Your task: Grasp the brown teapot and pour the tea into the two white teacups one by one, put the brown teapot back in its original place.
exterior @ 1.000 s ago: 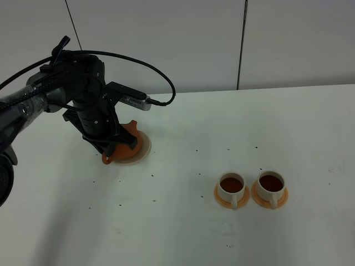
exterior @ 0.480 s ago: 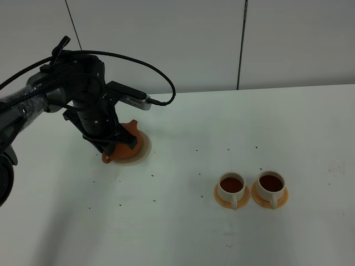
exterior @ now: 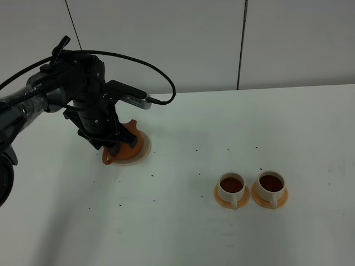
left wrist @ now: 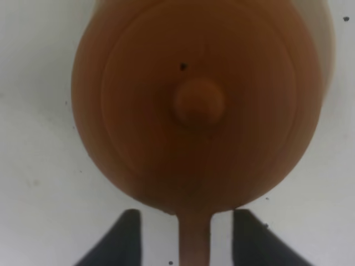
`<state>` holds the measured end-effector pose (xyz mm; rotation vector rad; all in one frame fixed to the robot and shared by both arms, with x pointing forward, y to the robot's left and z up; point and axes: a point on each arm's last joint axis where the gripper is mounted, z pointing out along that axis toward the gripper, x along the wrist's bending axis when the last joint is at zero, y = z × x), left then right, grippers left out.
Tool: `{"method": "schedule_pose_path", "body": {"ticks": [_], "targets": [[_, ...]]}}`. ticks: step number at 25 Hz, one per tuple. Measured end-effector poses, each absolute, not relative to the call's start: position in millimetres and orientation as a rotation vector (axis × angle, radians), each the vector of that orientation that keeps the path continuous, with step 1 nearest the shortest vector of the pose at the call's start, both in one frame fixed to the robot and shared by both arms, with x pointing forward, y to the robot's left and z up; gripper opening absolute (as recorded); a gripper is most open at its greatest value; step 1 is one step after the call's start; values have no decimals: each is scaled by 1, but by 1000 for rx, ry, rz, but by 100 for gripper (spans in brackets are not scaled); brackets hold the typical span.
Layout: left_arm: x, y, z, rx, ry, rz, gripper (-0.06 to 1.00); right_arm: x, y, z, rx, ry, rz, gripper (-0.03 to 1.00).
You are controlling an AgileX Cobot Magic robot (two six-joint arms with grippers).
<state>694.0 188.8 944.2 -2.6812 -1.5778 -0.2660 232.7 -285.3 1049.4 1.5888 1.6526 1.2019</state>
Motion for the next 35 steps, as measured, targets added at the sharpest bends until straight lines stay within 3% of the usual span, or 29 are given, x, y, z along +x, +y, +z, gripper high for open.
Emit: {"method": "schedule_pose_path", "body": {"ticks": [9, 16, 21, 35], "targets": [[688, 190, 949, -2650, -1582, -195, 54, 233, -285, 1049, 1589, 1653, 1202, 24], [677, 197, 988, -2601, -1692, -217, 54, 233, -285, 1049, 1589, 1653, 1202, 24], [670, 205, 997, -2555, -1797, -199, 53, 233, -285, 1049, 1589, 1653, 1202, 24], [549, 253, 995, -2343, -1776, 6, 45, 233, -285, 1049, 1589, 1653, 1202, 24]]}}
